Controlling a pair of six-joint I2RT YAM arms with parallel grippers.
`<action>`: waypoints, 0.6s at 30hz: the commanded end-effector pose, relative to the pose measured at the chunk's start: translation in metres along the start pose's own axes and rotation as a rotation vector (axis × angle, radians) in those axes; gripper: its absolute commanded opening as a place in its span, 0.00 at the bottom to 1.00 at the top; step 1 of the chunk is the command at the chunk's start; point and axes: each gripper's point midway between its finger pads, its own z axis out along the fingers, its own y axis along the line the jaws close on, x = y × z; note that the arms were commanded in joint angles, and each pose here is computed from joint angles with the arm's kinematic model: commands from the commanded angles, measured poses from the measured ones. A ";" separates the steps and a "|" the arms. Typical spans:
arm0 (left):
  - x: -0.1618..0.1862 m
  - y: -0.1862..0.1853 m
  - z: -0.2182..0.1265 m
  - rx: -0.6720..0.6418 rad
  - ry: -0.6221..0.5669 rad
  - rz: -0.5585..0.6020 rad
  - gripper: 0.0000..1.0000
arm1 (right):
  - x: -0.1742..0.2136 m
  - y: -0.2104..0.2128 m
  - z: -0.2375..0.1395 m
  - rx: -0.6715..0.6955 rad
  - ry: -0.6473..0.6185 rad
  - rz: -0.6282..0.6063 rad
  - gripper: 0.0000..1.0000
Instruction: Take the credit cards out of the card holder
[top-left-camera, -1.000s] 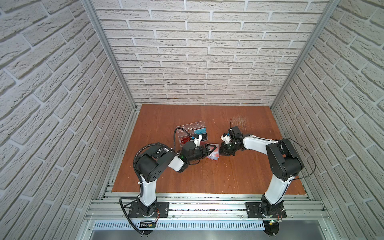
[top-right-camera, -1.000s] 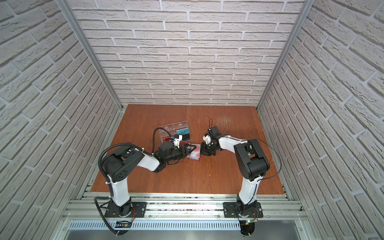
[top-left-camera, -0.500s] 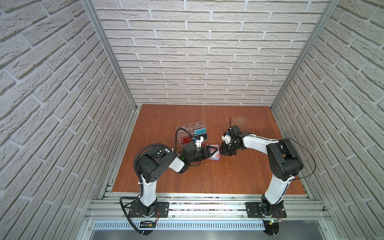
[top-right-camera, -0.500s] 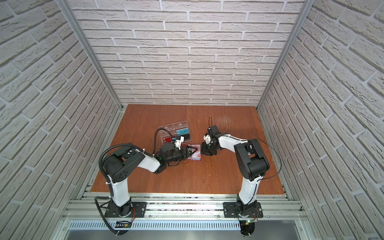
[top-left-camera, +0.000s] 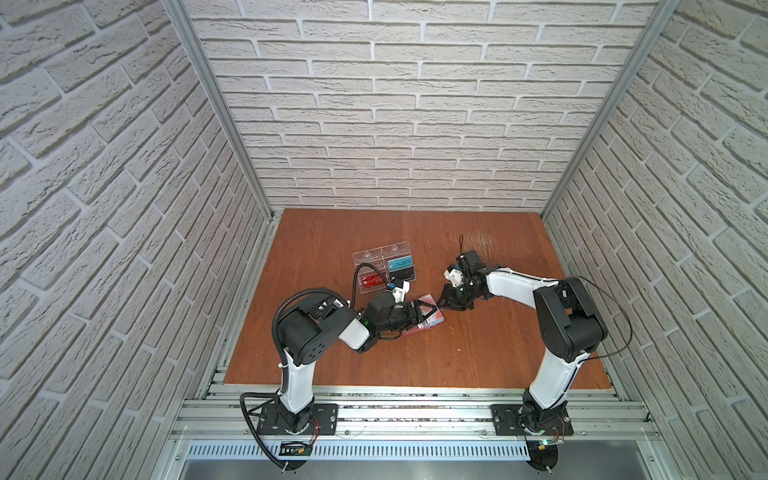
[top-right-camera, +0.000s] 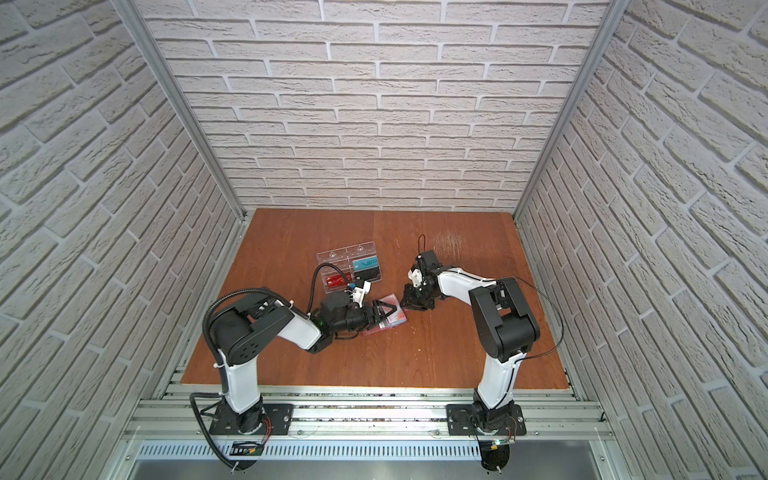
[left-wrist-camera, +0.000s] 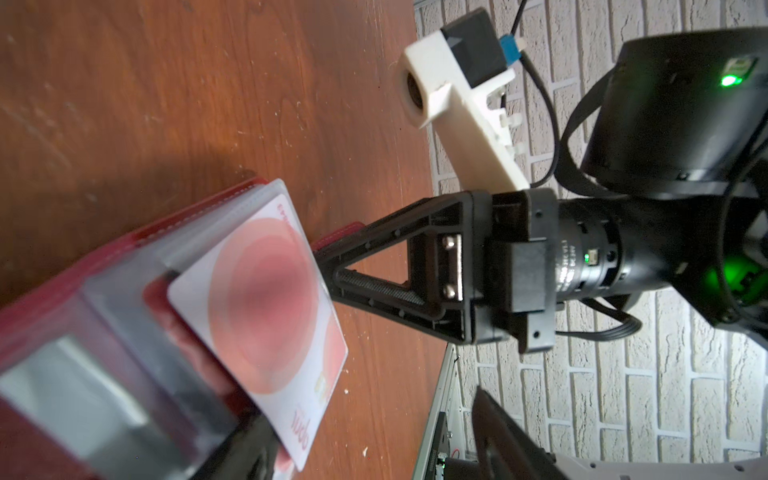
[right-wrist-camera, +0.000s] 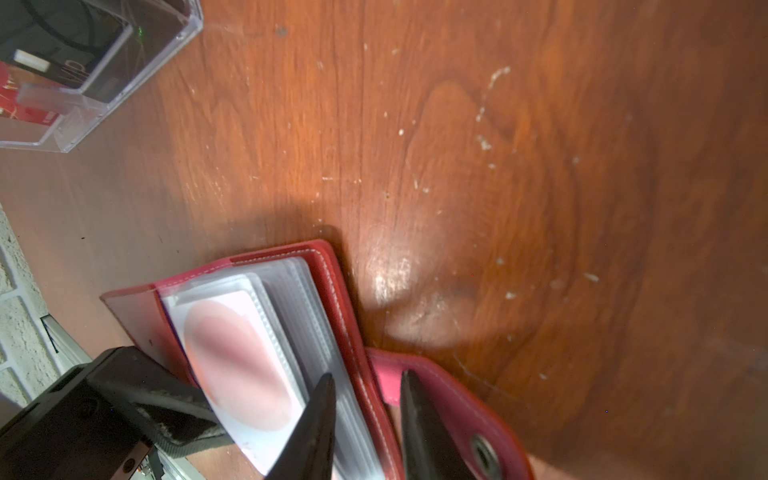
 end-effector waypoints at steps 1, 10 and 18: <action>-0.001 -0.022 0.001 0.103 -0.022 0.049 0.72 | -0.001 -0.007 -0.001 0.036 -0.012 -0.012 0.29; -0.013 -0.020 0.003 0.090 -0.092 0.039 0.72 | 0.002 -0.007 0.004 0.013 -0.007 -0.003 0.27; -0.017 -0.019 0.006 0.079 -0.104 0.035 0.72 | 0.004 -0.007 0.010 0.006 0.002 0.007 0.25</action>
